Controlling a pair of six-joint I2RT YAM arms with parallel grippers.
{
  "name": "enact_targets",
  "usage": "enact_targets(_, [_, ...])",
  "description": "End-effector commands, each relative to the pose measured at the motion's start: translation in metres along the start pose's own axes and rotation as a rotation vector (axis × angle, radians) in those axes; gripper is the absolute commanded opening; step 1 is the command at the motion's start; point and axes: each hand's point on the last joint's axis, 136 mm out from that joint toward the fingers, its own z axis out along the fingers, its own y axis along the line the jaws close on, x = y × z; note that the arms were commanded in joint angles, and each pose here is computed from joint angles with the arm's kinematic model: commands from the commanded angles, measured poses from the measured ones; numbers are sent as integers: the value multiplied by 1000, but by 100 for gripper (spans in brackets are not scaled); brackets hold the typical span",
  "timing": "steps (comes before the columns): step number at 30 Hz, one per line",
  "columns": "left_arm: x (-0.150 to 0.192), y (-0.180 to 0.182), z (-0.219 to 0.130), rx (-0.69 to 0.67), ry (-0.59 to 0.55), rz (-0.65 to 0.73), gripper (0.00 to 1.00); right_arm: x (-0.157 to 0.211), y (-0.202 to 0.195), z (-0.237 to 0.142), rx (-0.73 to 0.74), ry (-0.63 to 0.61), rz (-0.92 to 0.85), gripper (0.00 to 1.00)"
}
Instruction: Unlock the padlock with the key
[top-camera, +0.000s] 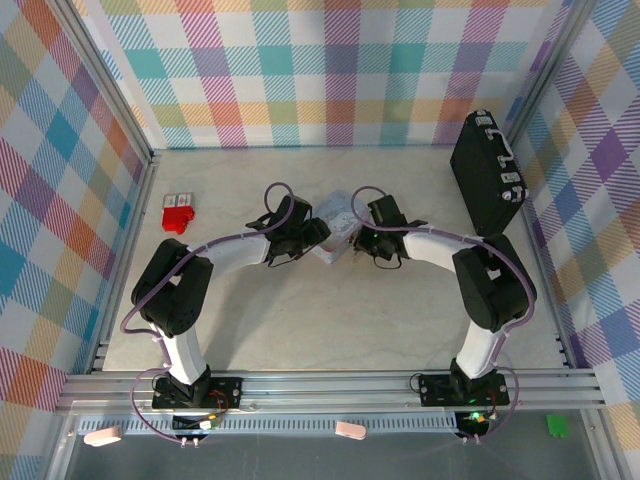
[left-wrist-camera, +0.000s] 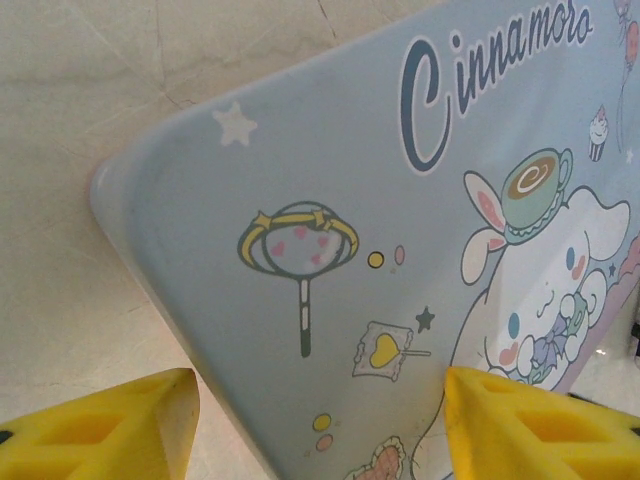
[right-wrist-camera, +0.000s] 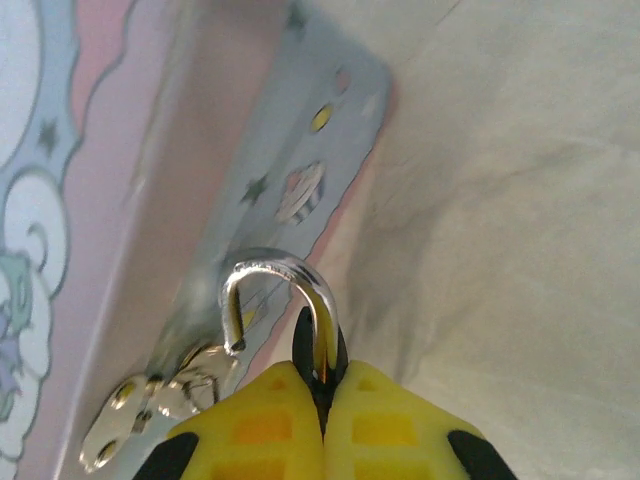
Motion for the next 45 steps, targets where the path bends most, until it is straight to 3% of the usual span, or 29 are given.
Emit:
enact_targets(1, [27, 70, 10, -248, 74, 12, 63, -5, 4, -4, -28, -5, 13, 1])
enact_targets(13, [23, 63, 9, -226, 77, 23, 63, -9, 7, -29, -70, -61, -25, 1])
enact_targets(17, [24, 29, -9, -193, 160, 202, 65, -5, -6, -55, -10, -81, -144, 1])
enact_targets(19, [17, 21, -29, -227, 130, 309, 69, 1, -14, -65, 18, -70, -205, 1])
enact_targets(22, [10, 20, -50, -196, 88, 359, 72, 14, -26, -78, 42, -41, -272, 1])
enact_targets(28, [7, 46, -88, -215, -33, 440, 73, 47, -31, -108, 7, 70, -356, 1])
enact_targets(34, [9, 74, -119, -137, -216, 476, 74, 72, -44, -125, 6, 132, -358, 1])
enact_targets(45, [12, 84, -155, -40, -352, 544, 75, 120, -66, -98, 27, 268, -266, 3])
